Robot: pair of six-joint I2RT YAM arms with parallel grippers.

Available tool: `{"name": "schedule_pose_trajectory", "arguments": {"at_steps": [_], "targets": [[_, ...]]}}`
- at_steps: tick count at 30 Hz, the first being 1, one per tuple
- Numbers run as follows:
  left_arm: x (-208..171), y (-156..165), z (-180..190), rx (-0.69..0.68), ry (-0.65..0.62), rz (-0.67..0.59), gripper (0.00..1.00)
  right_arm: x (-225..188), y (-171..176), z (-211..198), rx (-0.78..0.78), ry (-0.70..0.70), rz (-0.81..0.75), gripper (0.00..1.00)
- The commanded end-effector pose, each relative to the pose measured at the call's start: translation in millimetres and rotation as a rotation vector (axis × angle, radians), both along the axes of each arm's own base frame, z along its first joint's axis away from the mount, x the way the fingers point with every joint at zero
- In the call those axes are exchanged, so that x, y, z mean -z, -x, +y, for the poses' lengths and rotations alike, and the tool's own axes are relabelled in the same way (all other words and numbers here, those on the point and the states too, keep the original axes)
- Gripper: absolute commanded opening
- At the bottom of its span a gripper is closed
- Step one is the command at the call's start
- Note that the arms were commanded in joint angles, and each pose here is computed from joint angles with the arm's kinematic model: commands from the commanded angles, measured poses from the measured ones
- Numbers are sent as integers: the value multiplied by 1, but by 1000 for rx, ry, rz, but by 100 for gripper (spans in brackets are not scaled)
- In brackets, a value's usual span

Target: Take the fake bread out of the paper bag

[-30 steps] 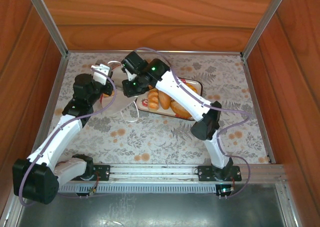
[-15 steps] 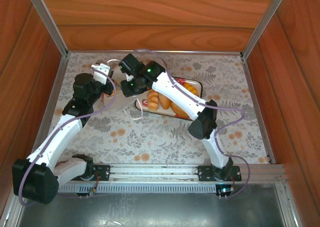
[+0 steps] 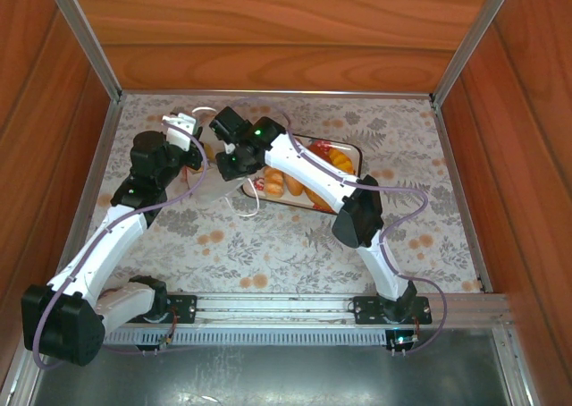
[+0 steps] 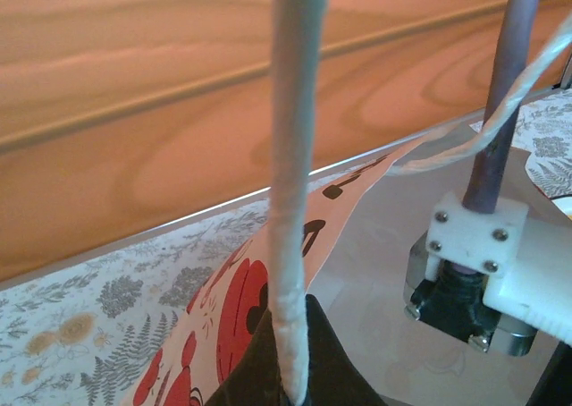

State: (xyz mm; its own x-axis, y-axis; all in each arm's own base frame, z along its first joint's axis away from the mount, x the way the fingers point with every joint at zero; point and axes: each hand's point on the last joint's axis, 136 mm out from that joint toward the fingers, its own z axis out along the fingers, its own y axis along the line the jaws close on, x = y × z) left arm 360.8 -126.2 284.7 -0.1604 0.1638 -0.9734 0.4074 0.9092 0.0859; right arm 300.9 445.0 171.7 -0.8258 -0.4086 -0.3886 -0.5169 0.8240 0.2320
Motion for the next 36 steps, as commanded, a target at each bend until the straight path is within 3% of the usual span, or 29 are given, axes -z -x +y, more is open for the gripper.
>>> {"name": "schedule_pose_trajectory", "arguments": {"at_steps": [1, 23, 34, 36], "targets": [[-19, 3, -7, 34, 36, -40, 0, -1, -4, 8, -14, -14, -39, 42], [-24, 7, -12, 66, 49, -46, 0, 24, -22, 7, 6, 70, -79, 42], [-18, 0, 0, -12, 39, -30, 0, -2, -16, 13, -55, -2, -113, 15], [-16, -4, 5, -49, 35, -22, 0, -10, -14, 11, -56, -13, -127, 5]]}}
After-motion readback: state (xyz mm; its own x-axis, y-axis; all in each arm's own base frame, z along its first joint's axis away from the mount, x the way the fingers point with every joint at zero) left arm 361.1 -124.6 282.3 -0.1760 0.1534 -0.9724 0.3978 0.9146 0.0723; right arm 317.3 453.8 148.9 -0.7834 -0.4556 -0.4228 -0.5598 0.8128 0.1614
